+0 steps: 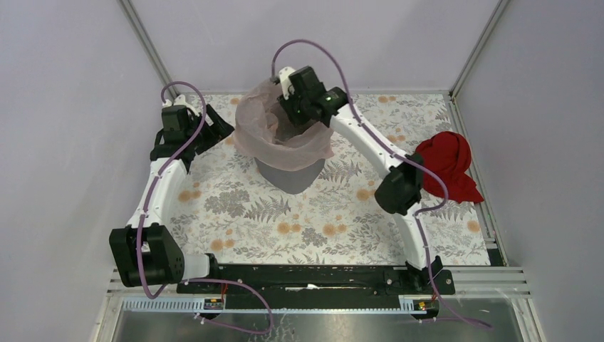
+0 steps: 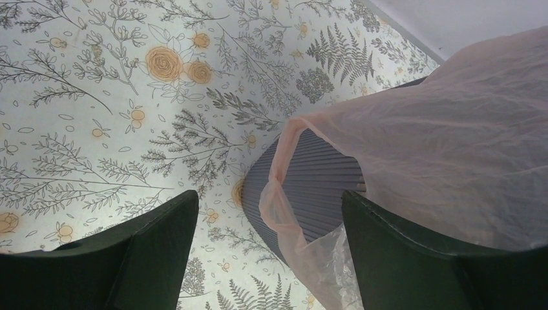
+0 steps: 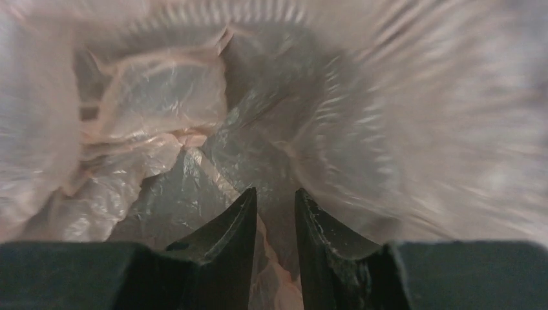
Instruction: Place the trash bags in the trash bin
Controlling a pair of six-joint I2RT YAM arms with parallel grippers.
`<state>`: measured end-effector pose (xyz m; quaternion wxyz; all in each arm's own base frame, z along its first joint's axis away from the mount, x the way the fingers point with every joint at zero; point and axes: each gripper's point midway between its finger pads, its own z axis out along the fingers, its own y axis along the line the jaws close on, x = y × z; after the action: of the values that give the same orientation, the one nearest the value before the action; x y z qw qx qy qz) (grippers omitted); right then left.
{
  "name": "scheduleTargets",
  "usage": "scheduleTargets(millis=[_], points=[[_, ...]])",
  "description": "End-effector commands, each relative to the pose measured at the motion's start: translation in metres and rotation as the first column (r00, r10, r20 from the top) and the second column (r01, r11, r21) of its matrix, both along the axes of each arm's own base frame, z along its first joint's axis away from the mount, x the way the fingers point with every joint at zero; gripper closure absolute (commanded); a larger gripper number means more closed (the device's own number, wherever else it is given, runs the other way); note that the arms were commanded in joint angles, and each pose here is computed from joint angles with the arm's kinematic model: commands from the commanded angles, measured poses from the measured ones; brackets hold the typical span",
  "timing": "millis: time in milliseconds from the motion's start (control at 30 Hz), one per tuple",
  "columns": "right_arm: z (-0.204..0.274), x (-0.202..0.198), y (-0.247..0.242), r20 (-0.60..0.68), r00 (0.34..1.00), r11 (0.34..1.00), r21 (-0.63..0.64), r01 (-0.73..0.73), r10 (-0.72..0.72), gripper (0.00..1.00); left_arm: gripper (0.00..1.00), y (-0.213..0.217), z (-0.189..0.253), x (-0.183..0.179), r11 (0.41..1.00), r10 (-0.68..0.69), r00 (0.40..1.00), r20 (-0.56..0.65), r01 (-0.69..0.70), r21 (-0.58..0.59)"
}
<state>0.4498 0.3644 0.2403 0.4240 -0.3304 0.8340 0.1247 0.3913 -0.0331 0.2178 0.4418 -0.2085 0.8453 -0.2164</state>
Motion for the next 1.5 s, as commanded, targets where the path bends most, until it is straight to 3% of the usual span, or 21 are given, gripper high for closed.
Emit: scheduleTargets(millis=[0, 367, 567, 800, 1000, 1100, 1267, 1467], points=[[-0.014, -0.016, 0.018, -0.005, 0.992, 0.988, -0.092, -0.124, 0.124, 0.66, 0.15, -0.005, 0.013, 0.01, 0.999, -0.043, 0.996, 0.081, 0.043, 0.004], [-0.093, -0.049, 0.029, -0.17, 0.951, 0.911, -0.286, -0.298, 0.258, 0.69, 0.15, -0.003, 0.011, 0.008, 0.998, -0.05, 0.995, 0.083, 0.048, 0.031], [-0.105, -0.095, 0.031, -0.34, 0.885, 0.896, -0.198, -0.398, 0.318, 0.7, 0.15, -0.015, 0.015, 0.006, 0.995, -0.093, 0.991, 0.092, 0.095, -0.012], [-0.074, -0.15, 0.037, -0.443, 0.794, 0.886, 0.002, -0.464, 0.417, 0.7, 0.14, -0.049, 0.01, -0.008, 0.966, -0.201, 0.977, 0.077, 0.211, -0.15], [-0.06, -0.179, 0.026, -0.508, 0.75, 0.885, 0.057, -0.462, 0.424, 0.71, 0.14, -0.072, 0.016, -0.035, 0.945, -0.248, 0.963, 0.105, 0.264, -0.193], [-0.061, -0.174, 0.02, -0.488, 0.783, 0.902, 0.022, -0.431, 0.386, 0.69, 0.14, -0.077, 0.021, -0.047, 0.936, -0.258, 0.959, 0.12, 0.279, -0.215], [-0.081, -0.109, 0.012, -0.327, 0.928, 0.958, -0.156, -0.241, 0.18, 0.67, 0.14, -0.077, 0.024, -0.054, 0.938, -0.246, 0.96, 0.132, 0.27, -0.217], [-0.118, -0.087, 0.018, -0.327, 0.935, 0.963, -0.18, -0.2, 0.134, 0.69, 0.12, -0.068, 0.005, -0.051, 0.957, -0.218, 0.973, 0.076, 0.229, -0.176]])
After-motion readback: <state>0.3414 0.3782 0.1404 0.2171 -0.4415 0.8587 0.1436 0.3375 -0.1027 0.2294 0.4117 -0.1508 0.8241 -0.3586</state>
